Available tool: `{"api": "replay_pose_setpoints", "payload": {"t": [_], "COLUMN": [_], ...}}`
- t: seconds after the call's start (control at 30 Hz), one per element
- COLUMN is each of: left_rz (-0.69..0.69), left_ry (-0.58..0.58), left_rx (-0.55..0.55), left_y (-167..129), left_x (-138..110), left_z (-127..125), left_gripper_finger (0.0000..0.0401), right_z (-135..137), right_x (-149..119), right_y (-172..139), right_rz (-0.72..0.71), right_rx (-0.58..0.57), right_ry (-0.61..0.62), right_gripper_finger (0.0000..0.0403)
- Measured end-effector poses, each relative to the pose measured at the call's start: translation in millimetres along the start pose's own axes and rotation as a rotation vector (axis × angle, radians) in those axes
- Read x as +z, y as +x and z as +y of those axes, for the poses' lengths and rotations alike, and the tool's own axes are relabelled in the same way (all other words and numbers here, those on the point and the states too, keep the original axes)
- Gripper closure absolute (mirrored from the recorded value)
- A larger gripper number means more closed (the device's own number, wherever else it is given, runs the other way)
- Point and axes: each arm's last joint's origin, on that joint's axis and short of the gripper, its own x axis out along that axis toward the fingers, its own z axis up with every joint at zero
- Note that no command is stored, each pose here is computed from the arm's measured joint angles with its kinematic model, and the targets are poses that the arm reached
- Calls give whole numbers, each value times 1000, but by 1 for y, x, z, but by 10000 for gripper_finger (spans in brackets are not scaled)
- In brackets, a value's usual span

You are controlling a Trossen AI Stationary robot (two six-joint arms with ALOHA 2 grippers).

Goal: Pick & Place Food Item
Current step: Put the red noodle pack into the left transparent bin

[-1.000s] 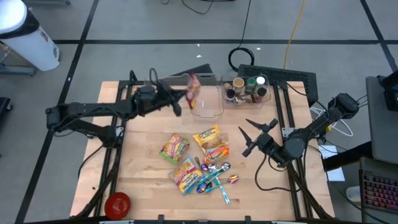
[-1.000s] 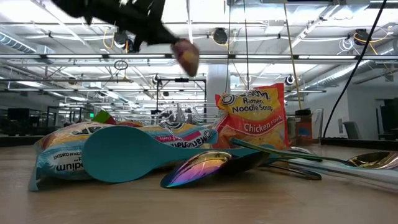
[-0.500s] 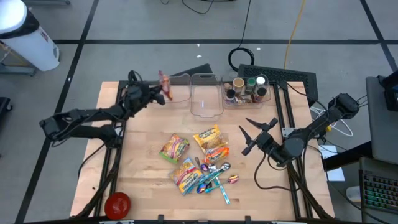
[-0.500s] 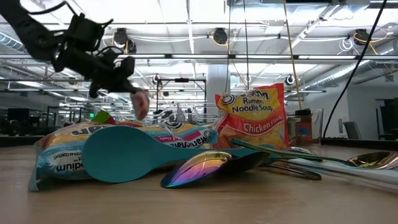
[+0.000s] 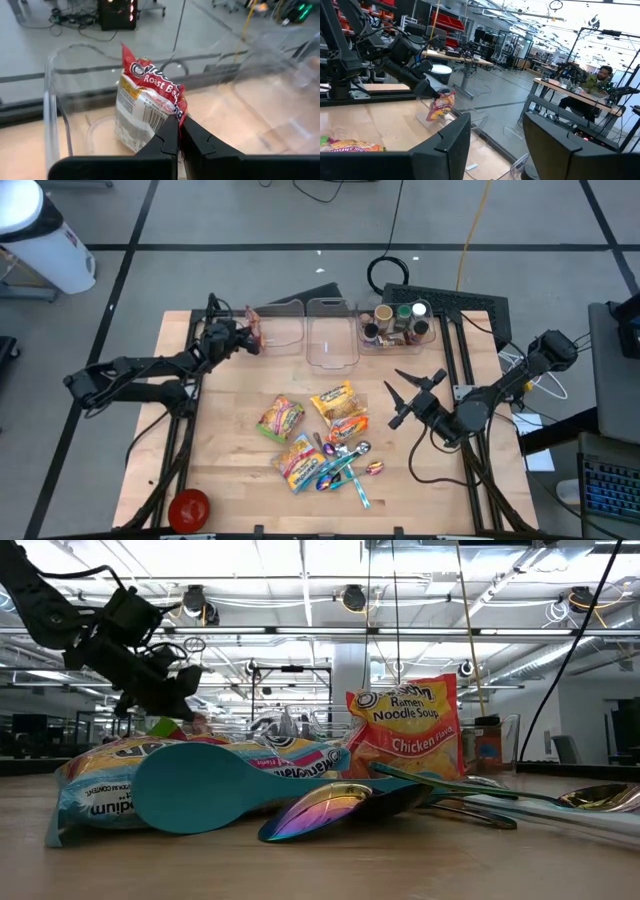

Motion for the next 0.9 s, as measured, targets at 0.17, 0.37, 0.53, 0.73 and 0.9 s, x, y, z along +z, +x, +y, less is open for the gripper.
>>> {"api": "replay_pose_setpoints", "payload": {"t": [0.17,0.37,0.53,0.73,0.9], "left_rz": [17,20,20,-6,-88], "left_ry": [9,11,30,21,-7], "left_rx": [23,24,23,-38,-104], "left_y": [0,0,0,-2,-14], "left_x": [-2,-2,-2,5,19], "left_z": [2,2,2,-1,-4], "left_gripper_finger": [397,366,309,248,222], "right_z": [0,0,0,0,0], "right_x": [0,0,0,0,0], "right_y": [0,0,0,0,0], "right_rz": [0,0,0,0,0], "right_rx": [0,0,0,-1,-1], "right_ry": [-1,-1,-1,-14,-23], "right_gripper_finger": [231,230,230,231,231]}}
